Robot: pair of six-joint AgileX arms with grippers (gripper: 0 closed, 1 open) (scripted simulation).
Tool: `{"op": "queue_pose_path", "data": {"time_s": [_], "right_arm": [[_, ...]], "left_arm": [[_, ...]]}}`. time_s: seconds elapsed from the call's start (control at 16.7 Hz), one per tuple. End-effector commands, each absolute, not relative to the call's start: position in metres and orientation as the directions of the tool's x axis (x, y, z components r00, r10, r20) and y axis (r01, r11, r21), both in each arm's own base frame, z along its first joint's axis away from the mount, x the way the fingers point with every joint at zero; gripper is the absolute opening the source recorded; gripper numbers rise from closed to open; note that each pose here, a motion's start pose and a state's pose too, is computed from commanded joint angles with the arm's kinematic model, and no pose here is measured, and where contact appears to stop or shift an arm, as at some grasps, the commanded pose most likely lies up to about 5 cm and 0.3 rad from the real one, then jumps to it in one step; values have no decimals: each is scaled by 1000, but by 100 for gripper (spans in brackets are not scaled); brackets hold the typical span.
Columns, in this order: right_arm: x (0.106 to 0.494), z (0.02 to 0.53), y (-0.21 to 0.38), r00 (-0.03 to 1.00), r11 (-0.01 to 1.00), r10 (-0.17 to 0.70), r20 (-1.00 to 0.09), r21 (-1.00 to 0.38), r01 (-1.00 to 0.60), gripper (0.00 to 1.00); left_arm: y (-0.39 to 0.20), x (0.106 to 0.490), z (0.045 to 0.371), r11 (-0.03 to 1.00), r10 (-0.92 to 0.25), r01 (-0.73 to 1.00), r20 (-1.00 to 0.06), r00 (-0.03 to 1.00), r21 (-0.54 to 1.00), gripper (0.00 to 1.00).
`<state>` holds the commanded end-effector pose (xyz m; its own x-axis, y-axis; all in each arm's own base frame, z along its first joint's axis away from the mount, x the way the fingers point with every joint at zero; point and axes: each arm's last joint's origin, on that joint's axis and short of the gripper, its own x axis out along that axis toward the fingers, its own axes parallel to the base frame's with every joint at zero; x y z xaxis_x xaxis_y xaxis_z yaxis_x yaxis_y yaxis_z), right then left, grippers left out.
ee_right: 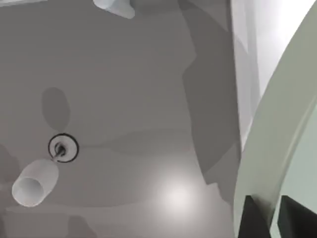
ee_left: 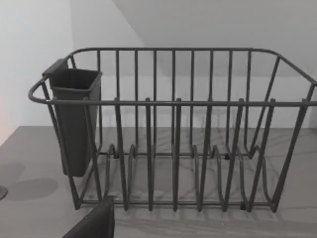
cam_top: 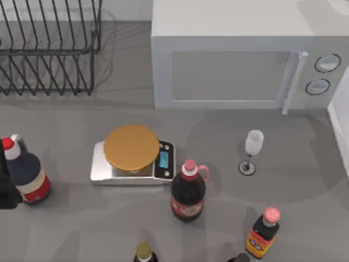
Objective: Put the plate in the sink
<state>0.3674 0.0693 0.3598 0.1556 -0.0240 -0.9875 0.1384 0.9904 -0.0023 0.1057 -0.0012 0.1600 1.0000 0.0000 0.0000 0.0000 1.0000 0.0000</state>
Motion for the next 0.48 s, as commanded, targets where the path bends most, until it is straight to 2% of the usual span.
{"op": "queue_pose_path", "data": {"time_s": [0.24, 0.48], "right_arm": [[434, 323, 20, 153, 985, -58, -986, -32, 169, 0], [480, 257, -19, 66, 994, -41, -997, -34, 101, 0]], "left_arm": [[-1, 106, 160, 1000, 0, 0, 0, 1000, 0, 100], [-1, 106, 160, 1000, 0, 0, 0, 1000, 0, 100]]}}
